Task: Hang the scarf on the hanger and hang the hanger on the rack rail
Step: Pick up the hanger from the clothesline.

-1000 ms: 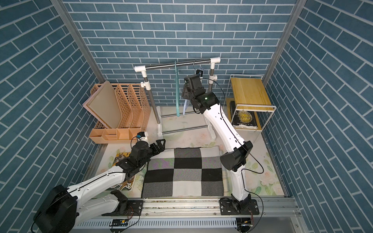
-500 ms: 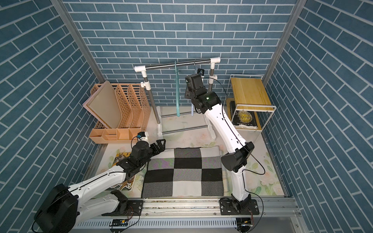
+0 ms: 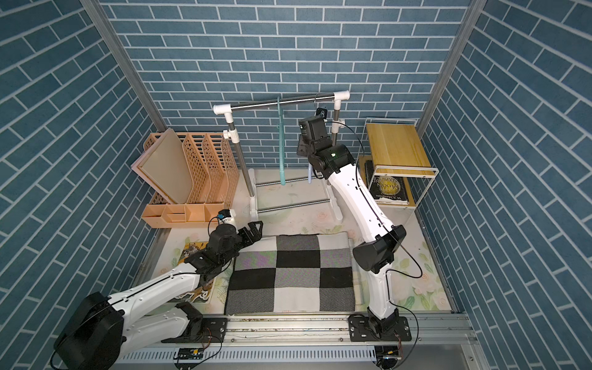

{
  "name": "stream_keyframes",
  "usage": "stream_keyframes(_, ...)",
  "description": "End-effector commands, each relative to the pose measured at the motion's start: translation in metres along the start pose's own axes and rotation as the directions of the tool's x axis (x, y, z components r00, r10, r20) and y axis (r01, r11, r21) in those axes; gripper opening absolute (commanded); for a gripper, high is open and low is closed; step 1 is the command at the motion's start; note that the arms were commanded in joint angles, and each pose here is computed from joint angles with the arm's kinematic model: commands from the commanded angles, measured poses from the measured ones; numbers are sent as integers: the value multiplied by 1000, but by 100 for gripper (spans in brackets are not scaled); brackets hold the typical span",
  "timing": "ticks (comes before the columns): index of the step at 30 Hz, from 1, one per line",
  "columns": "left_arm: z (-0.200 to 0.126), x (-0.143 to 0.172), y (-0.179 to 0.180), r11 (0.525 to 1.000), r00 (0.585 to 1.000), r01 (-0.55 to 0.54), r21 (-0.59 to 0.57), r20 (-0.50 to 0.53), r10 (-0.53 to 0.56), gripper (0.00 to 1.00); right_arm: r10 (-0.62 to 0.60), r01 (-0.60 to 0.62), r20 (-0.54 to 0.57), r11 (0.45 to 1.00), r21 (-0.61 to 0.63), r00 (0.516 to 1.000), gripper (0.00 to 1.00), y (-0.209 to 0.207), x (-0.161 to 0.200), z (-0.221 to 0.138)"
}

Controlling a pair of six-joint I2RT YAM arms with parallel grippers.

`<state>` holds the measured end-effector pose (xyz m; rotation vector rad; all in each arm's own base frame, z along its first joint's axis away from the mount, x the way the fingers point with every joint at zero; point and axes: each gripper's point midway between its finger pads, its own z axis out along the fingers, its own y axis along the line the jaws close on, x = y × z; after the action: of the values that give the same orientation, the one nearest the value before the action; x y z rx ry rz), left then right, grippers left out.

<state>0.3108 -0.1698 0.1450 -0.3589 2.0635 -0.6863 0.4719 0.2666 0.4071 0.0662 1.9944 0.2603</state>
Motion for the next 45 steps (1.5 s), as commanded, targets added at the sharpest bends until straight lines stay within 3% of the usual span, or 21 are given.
stream_keyframes(1, -4, -1, 0, 1000, 1000, -17, -1, 10, 17, 99, -10, 13, 64, 999, -44, 998, 0, 1, -26, -26)
stream_keyframes(21, -11, -10, -6, 1000, 1000, -15, 4, 22, 15, 100, -55, 88, 169, 977, -193, 984, 0, 10, -59, -85)
stream_keyframes(30, -25, -17, -15, 999, 1000, -12, 35, 25, 11, 100, -44, 70, 125, 976, -206, 991, 0, -28, -10, -124)
stream_keyframes(37, -41, -23, -33, 996, 1000, -7, 87, 28, 5, 100, -27, 61, 123, 958, -282, 992, 0, -50, 24, -164)
stream_keyframes(45, -75, -10, -78, 986, 1000, -22, 163, 21, 19, 99, -6, 18, 46, 964, -264, 999, 0, -97, 116, -183)
